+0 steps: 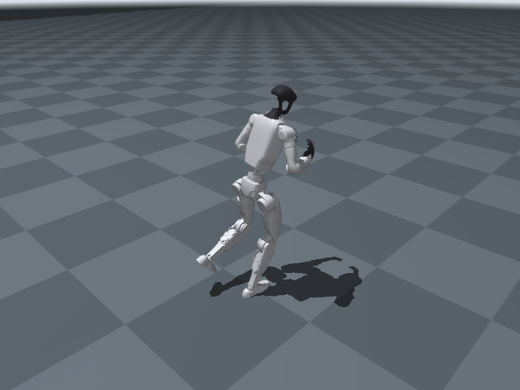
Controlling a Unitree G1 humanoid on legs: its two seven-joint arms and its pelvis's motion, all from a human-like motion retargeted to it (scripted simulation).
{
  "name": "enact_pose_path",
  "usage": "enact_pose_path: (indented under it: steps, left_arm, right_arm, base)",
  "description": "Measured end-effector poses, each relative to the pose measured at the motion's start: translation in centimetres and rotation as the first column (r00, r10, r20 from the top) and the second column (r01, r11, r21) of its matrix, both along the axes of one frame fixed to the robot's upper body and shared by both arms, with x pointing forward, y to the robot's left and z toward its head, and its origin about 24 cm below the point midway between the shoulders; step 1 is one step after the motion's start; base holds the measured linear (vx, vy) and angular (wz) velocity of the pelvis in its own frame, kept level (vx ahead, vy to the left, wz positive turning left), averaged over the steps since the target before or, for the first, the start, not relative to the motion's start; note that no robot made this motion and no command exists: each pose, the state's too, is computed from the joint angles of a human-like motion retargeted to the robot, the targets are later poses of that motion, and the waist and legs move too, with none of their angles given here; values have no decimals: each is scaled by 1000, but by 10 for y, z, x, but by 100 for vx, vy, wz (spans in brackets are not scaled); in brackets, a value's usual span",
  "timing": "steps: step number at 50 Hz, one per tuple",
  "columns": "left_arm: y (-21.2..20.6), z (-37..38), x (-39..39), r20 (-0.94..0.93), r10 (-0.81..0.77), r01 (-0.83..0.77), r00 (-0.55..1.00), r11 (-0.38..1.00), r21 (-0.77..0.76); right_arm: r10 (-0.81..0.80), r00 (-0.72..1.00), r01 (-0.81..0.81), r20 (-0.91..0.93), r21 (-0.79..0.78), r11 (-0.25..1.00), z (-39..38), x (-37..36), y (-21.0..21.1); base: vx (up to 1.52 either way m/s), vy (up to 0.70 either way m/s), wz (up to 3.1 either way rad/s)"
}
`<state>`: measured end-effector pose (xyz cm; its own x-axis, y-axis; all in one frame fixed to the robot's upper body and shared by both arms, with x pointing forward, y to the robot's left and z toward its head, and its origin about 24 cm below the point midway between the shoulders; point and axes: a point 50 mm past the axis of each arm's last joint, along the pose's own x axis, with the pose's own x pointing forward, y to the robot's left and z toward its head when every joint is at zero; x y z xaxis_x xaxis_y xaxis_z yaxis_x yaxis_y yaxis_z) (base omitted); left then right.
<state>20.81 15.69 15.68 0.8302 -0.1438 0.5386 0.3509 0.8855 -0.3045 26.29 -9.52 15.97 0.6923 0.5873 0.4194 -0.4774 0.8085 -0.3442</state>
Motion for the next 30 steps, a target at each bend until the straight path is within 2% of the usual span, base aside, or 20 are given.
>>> enact_pose_path:
  steps: [2, 5, 9, 13, 15, 19, 21, 23, 25, 26, 29, 30]
  left_arm:
    - [20, -15, -21, -105, 15, -24, 994, 996, -87]
    - [51, -13, -49, -163, 85, -103, 983, 989, -104]
    - [83, -8, -72, -164, 226, -238, 960, 970, -55]
    - [78, -7, -69, -101, 302, -315, 948, 935, -163]
    - [60, -5, -47, -46, 241, -245, 969, 951, -188]
    - [-7, 22, 25, 132, 33, -27, 991, 998, -49]
    - [-33, 66, 40, 283, 1, 20, 959, 997, -74]
    - [-31, 105, 31, 457, 15, 29, 889, 996, -89]
    - [-20, 130, 18, 584, 83, -27, 807, 994, -104]
    - [-15, 136, 13, 623, 115, -57, 774, 992, -113]
    - [-5, 147, 4, 644, 157, -18, 749, 976, -217]
    - [-5, 146, 3, 642, 144, -10, 753, 978, -208]
  right_arm:
    - [57, 985, -69, 164, 68, 995, 39, -5, 20]
    - [136, 956, -197, 261, 224, 955, 69, -25, 37]
    - [325, 913, -395, 248, 339, 854, 74, -47, 52]
    - [472, 872, -487, 128, 316, 814, 44, -59, 59]
    - [423, 906, -402, 8, 330, 854, 17, -54, 51]
    - [103, 957, -22, -270, 285, 958, -51, -42, 15]
    - [102, 918, 29, -382, 324, 946, -66, -50, -9]
    - [117, 887, 51, -447, 345, 937, -72, -70, -38]
    - [91, 865, 70, -494, 300, 951, -72, -88, -66]
    - [72, 851, 81, -520, 266, 961, -73, -95, -78]
    - [1, 789, 125, -614, 161, 979, -85, -106, -103]
    - [-31, 783, 124, -621, 108, 986, -88, -106, -107]
  base:
    - [127, -16, -104]
    - [137, -8, -132]
    - [147, 17, -161]
    - [139, 31, 23]
    - [125, 28, 136]
    - [115, 20, 114]
    - [119, 13, 76]
    - [127, 13, 145]
    - [129, 8, 150]
    - [133, -2, 148]
    - [145, -19, 170]
    - [148, -33, 139]
